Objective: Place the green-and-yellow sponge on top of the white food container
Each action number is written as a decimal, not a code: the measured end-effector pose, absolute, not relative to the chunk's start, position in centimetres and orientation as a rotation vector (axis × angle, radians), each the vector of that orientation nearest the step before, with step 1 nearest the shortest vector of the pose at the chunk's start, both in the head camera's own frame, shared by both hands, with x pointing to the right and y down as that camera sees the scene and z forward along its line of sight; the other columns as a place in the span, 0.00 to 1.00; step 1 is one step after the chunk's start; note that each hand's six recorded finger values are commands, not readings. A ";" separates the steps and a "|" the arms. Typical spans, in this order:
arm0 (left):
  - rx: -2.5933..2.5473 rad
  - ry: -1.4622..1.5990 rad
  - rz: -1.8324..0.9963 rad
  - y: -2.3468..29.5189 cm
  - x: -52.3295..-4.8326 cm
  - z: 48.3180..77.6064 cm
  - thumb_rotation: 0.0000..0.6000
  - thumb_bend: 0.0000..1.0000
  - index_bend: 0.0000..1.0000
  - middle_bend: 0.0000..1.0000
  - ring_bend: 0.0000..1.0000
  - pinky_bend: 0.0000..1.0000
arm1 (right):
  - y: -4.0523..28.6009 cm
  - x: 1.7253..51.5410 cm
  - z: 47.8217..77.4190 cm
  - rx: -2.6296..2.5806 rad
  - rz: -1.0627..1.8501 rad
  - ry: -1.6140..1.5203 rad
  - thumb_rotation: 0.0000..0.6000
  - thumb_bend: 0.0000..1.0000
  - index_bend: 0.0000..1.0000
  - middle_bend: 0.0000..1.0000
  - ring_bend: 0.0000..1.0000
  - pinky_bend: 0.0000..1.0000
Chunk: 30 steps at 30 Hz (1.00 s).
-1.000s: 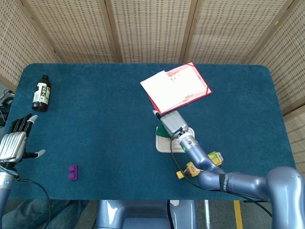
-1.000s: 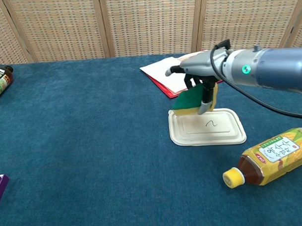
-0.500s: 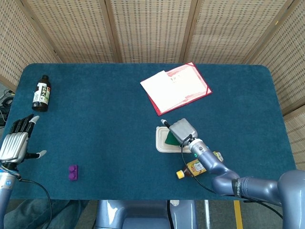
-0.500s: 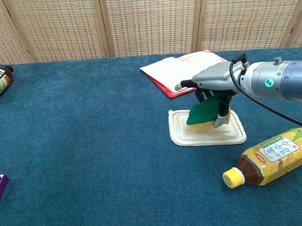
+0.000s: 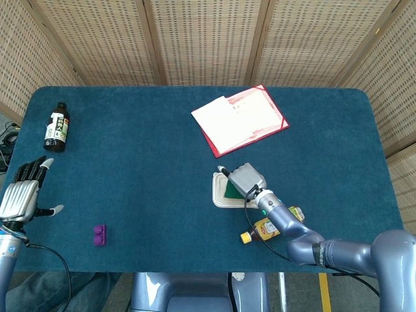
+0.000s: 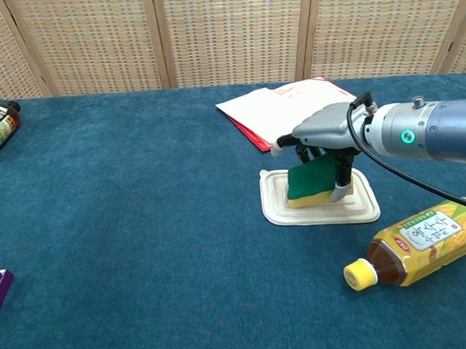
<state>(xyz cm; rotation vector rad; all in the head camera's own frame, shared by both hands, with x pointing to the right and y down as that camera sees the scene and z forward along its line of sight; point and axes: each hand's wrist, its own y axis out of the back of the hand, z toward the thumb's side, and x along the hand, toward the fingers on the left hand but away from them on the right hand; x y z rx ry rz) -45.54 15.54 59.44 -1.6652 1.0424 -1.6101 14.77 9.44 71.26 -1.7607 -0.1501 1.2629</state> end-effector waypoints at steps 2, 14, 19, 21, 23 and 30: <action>-1.668 1.041 -1.614 15.6 -45.6 59.5 1.00 0.08 0.00 0.00 0.00 0.00 | 9.5 14.8 71.3 -1.768 1.268 -0.139 1.00 0.00 0.16 0.09 0.03 0.06; -1.679 1.049 -1.607 15.5 -45.6 59.4 1.00 0.07 0.00 0.00 0.00 0.00 | 9.5 14.9 69.6 -1.758 1.250 -0.148 1.00 0.00 0.11 0.03 0.00 0.00; -1.680 1.059 -1.586 15.5 -45.5 58.9 1.00 0.08 0.00 0.00 0.00 0.00 | 9.1 15.3 66.8 -1.747 1.212 -0.216 1.00 0.00 0.10 0.01 0.00 0.00; -1.679 1.065 -1.575 15.6 -45.5 58.6 1.00 0.07 0.00 0.00 0.00 0.00 | 8.5 15.9 65.1 -1.720 1.189 -0.267 1.00 0.00 0.09 0.00 0.00 0.00; -1.677 1.068 -1.567 15.8 -45.5 58.4 1.00 0.07 0.00 0.00 0.00 0.00 | 8.0 16.8 63.6 -1.684 1.168 -0.314 1.00 0.00 0.04 0.00 0.00 0.00; -1.631 1.084 -1.526 16.8 -45.6 57.2 1.00 0.08 0.00 0.00 0.00 0.00 | 7.5 23.4 57.7 -1.531 1.113 -0.569 1.00 0.00 0.00 0.00 0.00 0.00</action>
